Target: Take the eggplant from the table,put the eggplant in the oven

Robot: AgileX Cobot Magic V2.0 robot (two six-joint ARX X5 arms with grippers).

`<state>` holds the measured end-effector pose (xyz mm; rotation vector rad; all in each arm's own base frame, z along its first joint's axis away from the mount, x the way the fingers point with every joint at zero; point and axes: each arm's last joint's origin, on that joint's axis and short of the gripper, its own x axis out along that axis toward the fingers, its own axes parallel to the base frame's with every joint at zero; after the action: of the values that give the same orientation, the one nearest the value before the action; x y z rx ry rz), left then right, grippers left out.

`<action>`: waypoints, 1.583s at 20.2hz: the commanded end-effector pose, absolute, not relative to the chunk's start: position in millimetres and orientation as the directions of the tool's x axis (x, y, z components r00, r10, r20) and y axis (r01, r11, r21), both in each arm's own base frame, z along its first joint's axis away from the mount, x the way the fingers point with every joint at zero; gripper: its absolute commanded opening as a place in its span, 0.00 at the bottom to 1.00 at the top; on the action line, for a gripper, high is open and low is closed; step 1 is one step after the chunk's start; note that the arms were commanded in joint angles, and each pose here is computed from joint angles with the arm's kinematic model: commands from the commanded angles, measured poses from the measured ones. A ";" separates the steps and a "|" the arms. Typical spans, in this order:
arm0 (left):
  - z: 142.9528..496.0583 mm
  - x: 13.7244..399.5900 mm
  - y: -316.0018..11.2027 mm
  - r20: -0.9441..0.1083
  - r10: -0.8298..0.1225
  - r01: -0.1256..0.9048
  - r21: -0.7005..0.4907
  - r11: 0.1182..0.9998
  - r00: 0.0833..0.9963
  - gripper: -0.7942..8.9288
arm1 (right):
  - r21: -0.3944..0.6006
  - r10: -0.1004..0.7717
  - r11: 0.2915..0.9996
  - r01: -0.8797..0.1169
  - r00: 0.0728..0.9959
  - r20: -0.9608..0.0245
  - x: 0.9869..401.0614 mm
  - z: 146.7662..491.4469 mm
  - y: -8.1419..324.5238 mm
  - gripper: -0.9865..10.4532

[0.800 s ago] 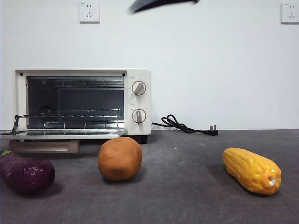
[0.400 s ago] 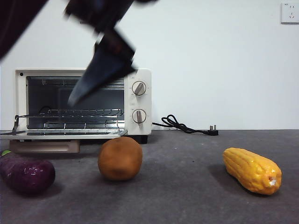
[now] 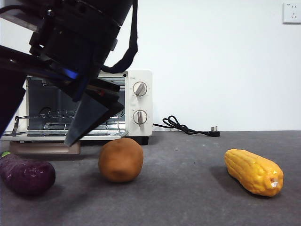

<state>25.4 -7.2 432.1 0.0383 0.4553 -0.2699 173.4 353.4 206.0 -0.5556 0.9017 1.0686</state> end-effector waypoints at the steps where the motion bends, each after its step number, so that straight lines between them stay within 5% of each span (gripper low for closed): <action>1: 430.6 24.7 -7.3 -0.439 -0.253 0.268 -0.029 0.963 0.862 0.08 | 0.019 0.511 0.411 -0.911 0.213 -0.833 175.0 203.0 358.0 0.58; 12: 430.9 24.3 -9.1 -0.432 -0.313 0.318 -0.063 0.946 0.846 0.08 | 0.024 0.480 0.429 -0.903 0.205 -0.853 180.4 171.9 368.2 0.57; 16: 430.9 24.3 -9.1 -0.433 -0.313 0.318 -0.063 0.946 0.845 0.08 | 0.030 0.494 0.441 -0.897 0.214 -0.843 181.2 172.3 369.8 0.41; 23: 430.9 24.3 -9.1 -0.432 -0.314 0.320 -0.062 0.946 0.845 0.08 | 0.060 0.451 0.477 -0.877 0.185 -0.873 182.1 152.0 371.8 0.41; 27: 430.9 24.3 -9.1 -0.432 -0.315 0.321 -0.062 0.945 0.845 0.08 | 0.064 0.456 0.481 -0.874 0.188 -0.870 182.4 151.4 372.7 0.16; 32: 430.9 24.1 -9.5 -0.433 -0.328 0.335 -0.062 0.940 0.840 0.08 | 0.057 0.435 0.491 -0.869 0.188 -0.881 182.1 150.6 370.8 0.14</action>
<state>25.0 -9.3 432.1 0.0262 0.4550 -0.3452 182.4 370.5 154.1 -0.5229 0.9864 0.9892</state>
